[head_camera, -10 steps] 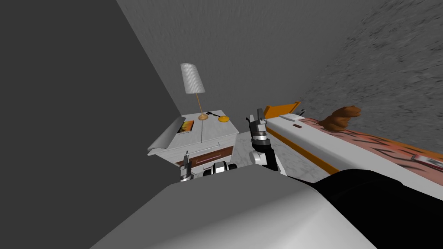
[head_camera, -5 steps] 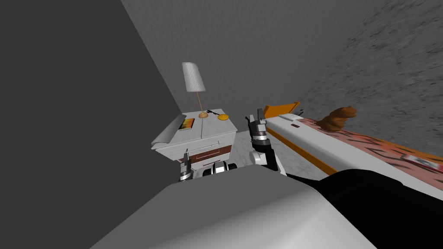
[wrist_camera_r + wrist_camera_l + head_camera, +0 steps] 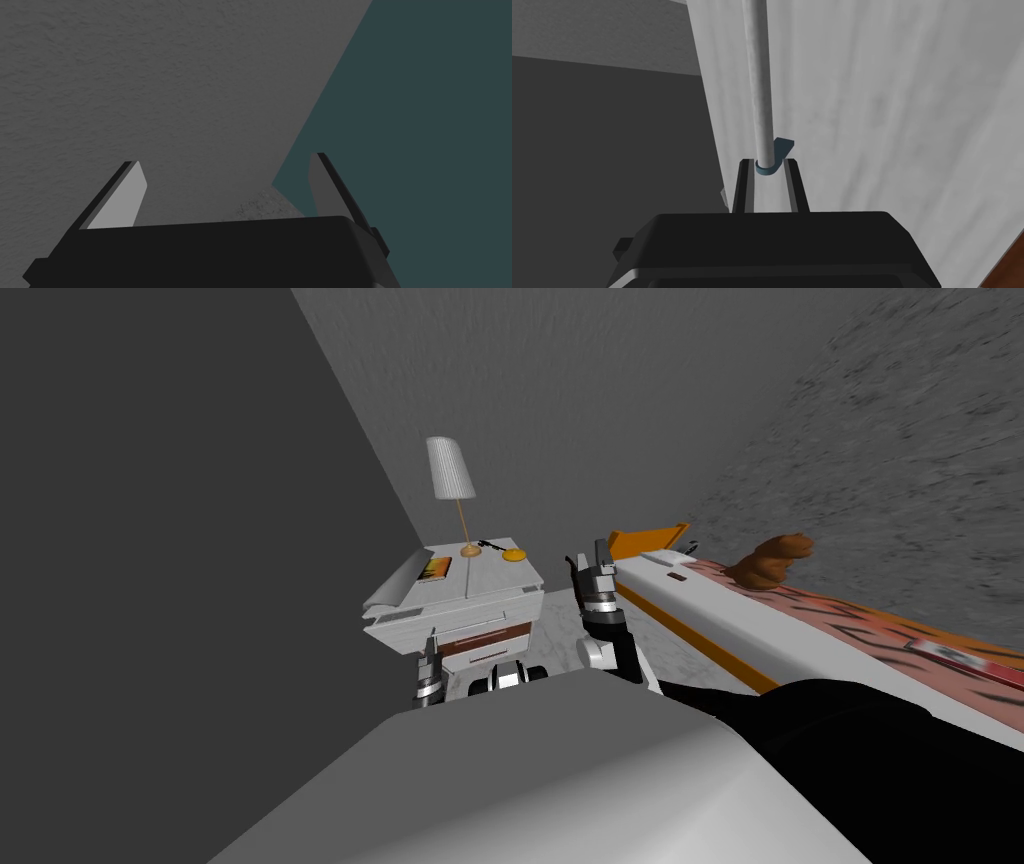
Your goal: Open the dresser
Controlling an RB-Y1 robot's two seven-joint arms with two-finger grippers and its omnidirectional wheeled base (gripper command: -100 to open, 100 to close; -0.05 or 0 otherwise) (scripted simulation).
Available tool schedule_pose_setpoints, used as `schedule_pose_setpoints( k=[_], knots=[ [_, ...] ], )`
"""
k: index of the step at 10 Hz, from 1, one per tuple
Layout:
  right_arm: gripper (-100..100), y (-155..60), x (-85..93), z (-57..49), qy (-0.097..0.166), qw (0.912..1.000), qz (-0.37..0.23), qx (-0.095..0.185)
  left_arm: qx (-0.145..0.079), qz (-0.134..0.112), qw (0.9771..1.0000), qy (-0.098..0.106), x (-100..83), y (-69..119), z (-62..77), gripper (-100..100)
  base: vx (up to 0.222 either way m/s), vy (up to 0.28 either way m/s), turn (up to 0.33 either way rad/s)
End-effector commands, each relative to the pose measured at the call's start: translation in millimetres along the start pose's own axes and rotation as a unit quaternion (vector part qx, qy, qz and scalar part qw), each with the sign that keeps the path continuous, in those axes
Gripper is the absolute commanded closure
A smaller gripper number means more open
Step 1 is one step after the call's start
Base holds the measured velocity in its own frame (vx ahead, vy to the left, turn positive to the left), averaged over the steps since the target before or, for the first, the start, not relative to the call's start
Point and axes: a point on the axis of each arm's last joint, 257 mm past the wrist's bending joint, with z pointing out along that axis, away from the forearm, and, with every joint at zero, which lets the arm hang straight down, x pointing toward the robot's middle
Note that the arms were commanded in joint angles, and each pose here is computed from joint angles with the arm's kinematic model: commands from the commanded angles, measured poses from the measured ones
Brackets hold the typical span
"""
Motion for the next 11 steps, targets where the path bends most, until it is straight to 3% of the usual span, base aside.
schedule_pose_setpoints(
  k=[1,9,10,11],
  knots=[
    [0,0,0.0,0.0,0.000,1.0000,0.000,0.000,-0.001,-0.001,1.0000,0.002,-0.4,-2.0,-2.9,100,-0.137,-0.010,0.022],
    [0,0,0.0,0.0,0.000,1.0000,0.000,0.000,-0.001,-0.005,1.0000,0.009,-1.6,-11.2,-18.0,100,-0.178,-0.022,0.022],
    [0,0,0.0,0.0,0.000,1.0000,0.000,0.000,0.001,-0.004,1.0000,0.008,-4.7,-14.5,-1.6,-100,-0.129,-0.028,0.021],
    [0,0,0.0,0.0,0.000,1.0000,0.000,0.000,0.000,-0.004,1.0000,0.008,-4.6,-14.0,-1.0,-100,-0.032,-0.021,0.007]
  ],
)
